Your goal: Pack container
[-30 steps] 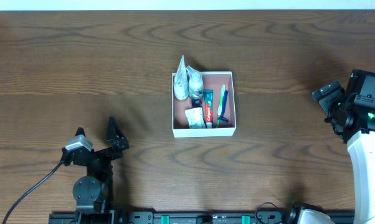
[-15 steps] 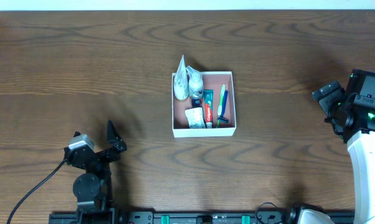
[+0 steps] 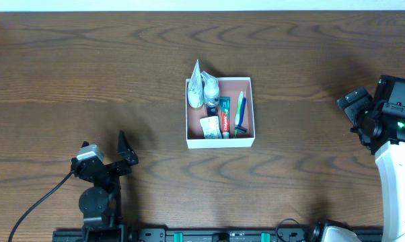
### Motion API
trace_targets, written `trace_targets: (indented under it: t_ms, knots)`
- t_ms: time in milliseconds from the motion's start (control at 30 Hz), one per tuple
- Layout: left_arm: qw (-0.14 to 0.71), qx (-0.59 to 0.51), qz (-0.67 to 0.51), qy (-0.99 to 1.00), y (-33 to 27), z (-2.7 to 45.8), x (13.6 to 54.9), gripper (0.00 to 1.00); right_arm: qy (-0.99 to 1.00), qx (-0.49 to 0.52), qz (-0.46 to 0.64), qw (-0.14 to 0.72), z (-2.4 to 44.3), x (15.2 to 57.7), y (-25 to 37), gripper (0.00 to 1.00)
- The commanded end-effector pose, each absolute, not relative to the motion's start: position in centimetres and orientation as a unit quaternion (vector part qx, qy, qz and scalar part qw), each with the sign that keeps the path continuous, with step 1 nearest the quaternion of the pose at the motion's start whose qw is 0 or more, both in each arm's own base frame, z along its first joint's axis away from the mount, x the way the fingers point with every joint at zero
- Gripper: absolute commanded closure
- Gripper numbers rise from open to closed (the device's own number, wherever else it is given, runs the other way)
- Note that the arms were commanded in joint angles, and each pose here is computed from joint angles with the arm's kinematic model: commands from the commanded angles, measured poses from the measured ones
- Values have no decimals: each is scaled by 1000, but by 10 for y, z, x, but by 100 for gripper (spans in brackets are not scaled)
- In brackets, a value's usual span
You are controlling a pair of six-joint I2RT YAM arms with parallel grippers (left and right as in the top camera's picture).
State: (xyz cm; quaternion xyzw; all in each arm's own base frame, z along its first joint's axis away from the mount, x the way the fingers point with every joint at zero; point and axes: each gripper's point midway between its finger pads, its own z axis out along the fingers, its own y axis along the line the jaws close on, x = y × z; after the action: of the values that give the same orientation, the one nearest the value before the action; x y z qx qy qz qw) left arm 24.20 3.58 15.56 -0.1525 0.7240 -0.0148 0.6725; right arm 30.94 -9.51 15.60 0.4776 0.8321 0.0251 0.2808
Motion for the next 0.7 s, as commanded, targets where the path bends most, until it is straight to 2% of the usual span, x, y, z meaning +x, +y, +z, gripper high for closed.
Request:
trace_targets:
  t_ms: [0, 400, 533, 667]
  knots:
    - [652, -146, -6, 744, 36, 138, 241, 2, 833, 475, 21, 284, 159, 310, -98, 1]
    - [652, -146, -6, 744, 36, 138, 241, 2, 832, 475, 22, 286, 160, 310, -98, 1]
    - [652, -146, -6, 744, 36, 138, 241, 2, 823, 466, 34, 323, 184, 307, -94, 1]
    - [652, -146, -6, 744, 36, 138, 241, 2, 811, 430, 66, 392, 231, 297, -71, 1]
